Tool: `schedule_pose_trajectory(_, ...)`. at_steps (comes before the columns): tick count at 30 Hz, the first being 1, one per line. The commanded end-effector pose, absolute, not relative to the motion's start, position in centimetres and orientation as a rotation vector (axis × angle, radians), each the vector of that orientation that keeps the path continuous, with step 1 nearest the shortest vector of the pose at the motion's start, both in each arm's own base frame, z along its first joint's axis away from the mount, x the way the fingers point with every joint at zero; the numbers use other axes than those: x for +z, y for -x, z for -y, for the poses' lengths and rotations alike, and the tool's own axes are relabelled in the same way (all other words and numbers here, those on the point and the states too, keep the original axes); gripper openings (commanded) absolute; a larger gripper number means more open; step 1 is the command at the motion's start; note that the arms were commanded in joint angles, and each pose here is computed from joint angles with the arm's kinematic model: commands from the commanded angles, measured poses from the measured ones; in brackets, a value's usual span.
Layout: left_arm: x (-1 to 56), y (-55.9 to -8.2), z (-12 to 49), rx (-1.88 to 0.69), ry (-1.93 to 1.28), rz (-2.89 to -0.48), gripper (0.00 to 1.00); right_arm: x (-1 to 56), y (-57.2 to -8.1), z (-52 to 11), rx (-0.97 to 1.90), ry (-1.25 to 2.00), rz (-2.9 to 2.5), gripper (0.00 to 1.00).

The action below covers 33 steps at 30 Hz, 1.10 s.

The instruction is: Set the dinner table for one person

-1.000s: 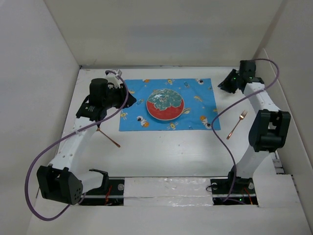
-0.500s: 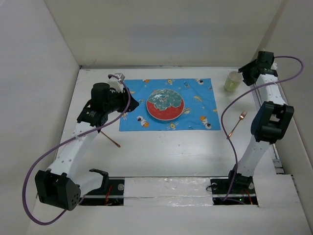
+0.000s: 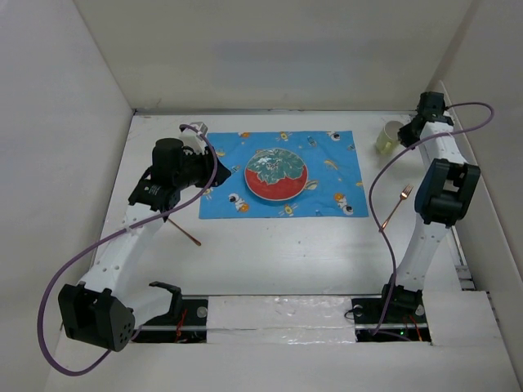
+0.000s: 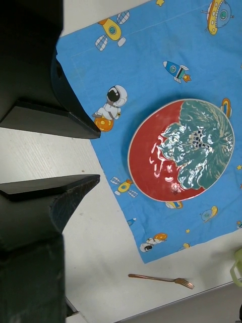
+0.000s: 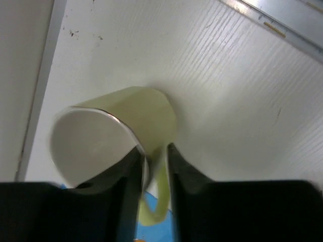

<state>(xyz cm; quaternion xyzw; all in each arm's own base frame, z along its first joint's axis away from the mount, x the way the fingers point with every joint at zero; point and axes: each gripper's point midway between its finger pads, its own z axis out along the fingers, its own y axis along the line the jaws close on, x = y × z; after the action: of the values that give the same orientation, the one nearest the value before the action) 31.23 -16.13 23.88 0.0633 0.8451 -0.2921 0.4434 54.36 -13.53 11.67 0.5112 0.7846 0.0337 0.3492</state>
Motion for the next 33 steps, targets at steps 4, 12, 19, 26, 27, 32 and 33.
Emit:
schedule_pose_trajectory(4, 25.2, -31.8, 16.2, -0.714, -0.181, -2.049, 0.32, 14.2, -55.1, 12.8, 0.093, -1.264, -1.986, 0.0)
schedule_pose_trajectory(12, 25.3, -32.4, 15.9, -0.691, -0.144, -2.055, 0.32, 26.3, -56.7, 9.0, 0.096, -0.966, -1.78, 0.0)
schedule_pose_trajectory(19, 25.5, -32.9, 16.2, -0.712, -0.13, -2.053, 0.32, 23.3, -57.3, 2.3, 0.226, -0.805, -2.008, 0.0)
schedule_pose_trajectory(26, 25.2, -32.8, 16.2, -0.712, -0.125, -2.059, 0.32, 20.0, -57.6, -0.9, 0.29, -0.762, -2.132, 0.0)
schedule_pose_trajectory(27, 25.2, -32.8, 16.2, -0.715, -0.127, -2.059, 0.32, 19.0, -57.7, -1.4, 0.286, -0.76, -2.155, 0.0)
schedule_pose_trajectory(32, 25.0, -32.5, 16.1, -0.711, -0.118, -2.061, 0.32, 18.5, -58.1, -2.5, 0.291, -0.752, -2.174, 0.0)
schedule_pose_trajectory(33, 25.0, -32.5, 16.1, -0.709, -0.118, -2.061, 0.32, 18.0, -58.2, -2.5, 0.286, -0.754, -2.186, 0.0)
